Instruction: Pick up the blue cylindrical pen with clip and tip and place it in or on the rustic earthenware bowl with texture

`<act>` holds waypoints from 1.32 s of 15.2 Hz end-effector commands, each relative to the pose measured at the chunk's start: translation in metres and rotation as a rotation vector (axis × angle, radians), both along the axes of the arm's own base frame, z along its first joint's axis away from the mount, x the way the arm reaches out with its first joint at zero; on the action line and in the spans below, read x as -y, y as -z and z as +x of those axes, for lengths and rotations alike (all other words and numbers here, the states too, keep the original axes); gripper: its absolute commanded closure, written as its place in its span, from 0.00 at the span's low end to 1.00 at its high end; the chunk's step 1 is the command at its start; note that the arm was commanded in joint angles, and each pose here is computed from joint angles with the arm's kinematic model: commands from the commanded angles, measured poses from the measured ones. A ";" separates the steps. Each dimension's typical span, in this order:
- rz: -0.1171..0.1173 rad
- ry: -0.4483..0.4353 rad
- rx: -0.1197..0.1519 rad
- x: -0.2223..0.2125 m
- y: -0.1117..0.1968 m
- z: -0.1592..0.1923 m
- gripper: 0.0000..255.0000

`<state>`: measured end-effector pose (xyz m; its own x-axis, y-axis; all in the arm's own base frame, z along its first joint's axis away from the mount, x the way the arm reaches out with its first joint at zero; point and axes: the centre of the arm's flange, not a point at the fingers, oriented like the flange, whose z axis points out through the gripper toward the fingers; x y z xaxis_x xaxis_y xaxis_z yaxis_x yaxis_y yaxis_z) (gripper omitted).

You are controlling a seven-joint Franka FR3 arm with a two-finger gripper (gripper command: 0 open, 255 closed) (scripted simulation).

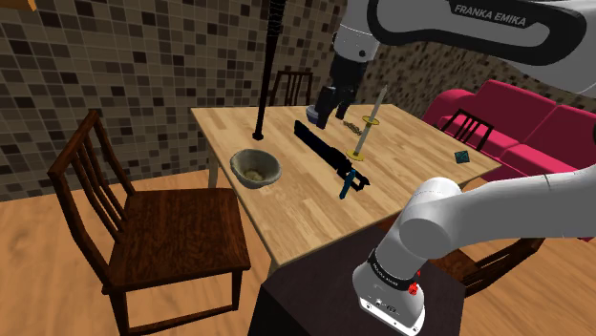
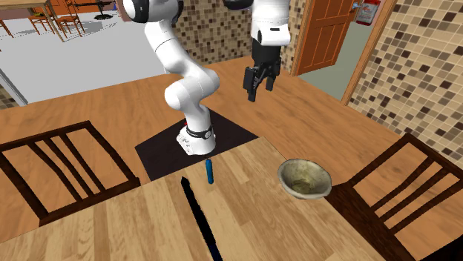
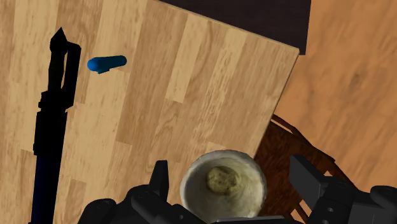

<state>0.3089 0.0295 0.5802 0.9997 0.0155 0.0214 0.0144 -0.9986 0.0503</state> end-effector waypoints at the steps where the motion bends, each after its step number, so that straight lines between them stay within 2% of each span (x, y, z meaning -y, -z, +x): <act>1: 0.000 0.000 0.000 0.000 0.000 0.000 0.00; 20: 0.030 -0.053 0.088 0.179 0.170 -0.076 0.00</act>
